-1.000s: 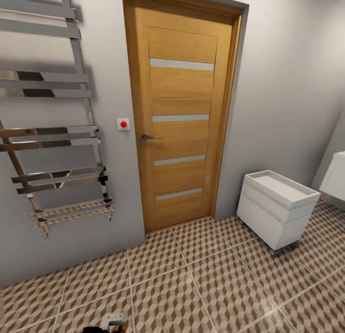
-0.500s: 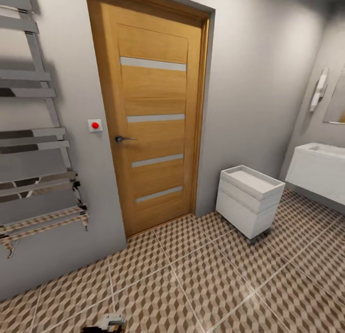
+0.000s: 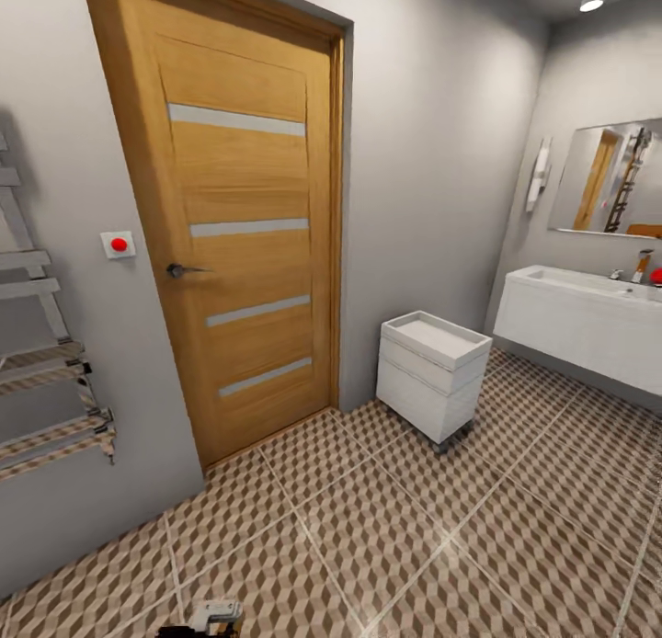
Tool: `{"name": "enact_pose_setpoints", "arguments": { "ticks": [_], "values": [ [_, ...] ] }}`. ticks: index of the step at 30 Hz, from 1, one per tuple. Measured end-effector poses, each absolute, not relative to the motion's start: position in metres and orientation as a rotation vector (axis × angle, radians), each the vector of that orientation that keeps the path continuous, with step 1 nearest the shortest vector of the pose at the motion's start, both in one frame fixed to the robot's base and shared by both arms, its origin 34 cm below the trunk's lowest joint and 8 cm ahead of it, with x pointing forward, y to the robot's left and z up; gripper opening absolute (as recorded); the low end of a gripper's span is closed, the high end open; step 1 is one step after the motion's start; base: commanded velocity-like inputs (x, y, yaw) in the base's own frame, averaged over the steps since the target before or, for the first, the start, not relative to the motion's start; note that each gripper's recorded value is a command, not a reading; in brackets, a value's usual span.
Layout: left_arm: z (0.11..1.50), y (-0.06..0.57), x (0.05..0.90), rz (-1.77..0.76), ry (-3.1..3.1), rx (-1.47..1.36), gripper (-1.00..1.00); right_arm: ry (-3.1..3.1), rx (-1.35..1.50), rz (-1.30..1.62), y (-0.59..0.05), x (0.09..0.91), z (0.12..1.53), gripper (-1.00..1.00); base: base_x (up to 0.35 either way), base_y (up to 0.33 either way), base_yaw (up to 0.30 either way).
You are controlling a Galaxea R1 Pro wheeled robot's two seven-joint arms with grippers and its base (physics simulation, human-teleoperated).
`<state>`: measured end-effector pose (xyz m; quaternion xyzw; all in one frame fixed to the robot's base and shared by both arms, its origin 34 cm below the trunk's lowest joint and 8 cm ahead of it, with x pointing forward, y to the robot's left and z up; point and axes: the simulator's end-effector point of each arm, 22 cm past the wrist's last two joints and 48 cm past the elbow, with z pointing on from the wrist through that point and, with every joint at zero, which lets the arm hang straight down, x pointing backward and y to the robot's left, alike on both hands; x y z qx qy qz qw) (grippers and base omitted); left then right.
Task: Take the four mousetraps from the cabinet in the bathroom and place them on the bathroom floor. Make sure all four end up on the same floor surface, and ensure that at least two of them are either under or directly next to the same bathroom sink.
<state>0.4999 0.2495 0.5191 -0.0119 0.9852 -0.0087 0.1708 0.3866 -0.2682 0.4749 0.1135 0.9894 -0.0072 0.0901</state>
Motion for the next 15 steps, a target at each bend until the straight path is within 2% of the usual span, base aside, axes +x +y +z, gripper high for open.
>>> {"name": "enact_pose_setpoints", "arguments": {
  "ticks": [12,15],
  "values": [
    [0.5196,0.2418,0.5005,0.009,2.793,0.133,-1.0,2.942,0.338,-0.023,-0.2685,0.3863,0.4751,-1.0,0.289,0.0,-0.299],
    [0.5197,0.2403,0.5004,0.011,2.792,0.147,-1.0,2.94,0.338,-0.024,-0.2688,0.3867,0.4751,-1.0,0.32,0.0,-0.161]
  ]
}}
